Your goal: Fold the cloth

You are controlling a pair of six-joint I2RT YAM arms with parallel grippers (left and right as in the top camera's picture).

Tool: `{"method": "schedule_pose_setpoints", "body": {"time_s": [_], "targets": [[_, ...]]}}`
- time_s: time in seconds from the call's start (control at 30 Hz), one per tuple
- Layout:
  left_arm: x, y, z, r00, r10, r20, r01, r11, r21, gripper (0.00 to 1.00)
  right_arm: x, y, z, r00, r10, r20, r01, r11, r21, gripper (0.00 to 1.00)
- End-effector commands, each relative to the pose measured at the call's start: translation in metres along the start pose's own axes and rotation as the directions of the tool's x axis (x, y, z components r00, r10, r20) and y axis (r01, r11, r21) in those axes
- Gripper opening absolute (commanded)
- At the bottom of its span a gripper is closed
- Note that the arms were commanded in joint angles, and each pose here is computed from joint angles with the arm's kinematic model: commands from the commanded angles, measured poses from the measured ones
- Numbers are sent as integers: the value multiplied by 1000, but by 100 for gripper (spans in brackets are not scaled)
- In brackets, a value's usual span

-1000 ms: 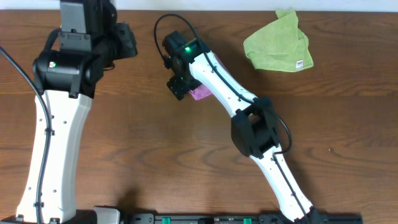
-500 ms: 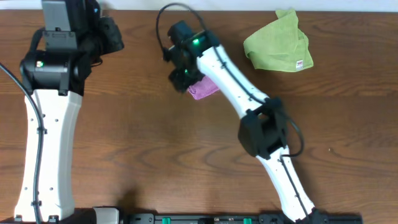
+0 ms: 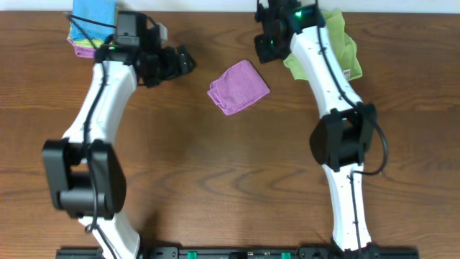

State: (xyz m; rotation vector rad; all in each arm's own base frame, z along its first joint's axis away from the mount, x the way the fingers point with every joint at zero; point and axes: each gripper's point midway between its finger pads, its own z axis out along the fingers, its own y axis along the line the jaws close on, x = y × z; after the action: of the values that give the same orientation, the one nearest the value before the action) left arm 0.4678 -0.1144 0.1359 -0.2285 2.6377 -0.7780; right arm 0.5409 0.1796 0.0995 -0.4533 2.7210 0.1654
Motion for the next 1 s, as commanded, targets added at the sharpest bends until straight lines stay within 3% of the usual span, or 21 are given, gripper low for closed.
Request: {"method": "schedule_pose_setpoints", "body": {"time_s": [0.0, 0.1, 0.3, 0.53, 0.97], "targets": [[16, -20, 22, 993, -29, -116, 49, 983, 178, 95, 4, 12, 25, 1000, 12, -20, -13, 1000, -15, 1], [27, -10, 45, 977, -100, -189, 134, 975, 179, 96, 4, 13, 41, 1000, 8, -16, -8, 1000, -16, 1], [52, -6, 74, 948, -123, -295, 183, 965, 187, 95, 6, 9, 64, 1000, 13, -19, -13, 1000, -11, 1], [70, -25, 95, 944, -61, -325, 132, 971, 201, 95, 19, 5, 88, 997, 39, -64, -40, 999, -7, 1], [86, -16, 108, 946, -19, -323, 62, 990, 125, 95, 31, -10, 97, 990, 90, -104, -91, 996, 3, 1]]}}
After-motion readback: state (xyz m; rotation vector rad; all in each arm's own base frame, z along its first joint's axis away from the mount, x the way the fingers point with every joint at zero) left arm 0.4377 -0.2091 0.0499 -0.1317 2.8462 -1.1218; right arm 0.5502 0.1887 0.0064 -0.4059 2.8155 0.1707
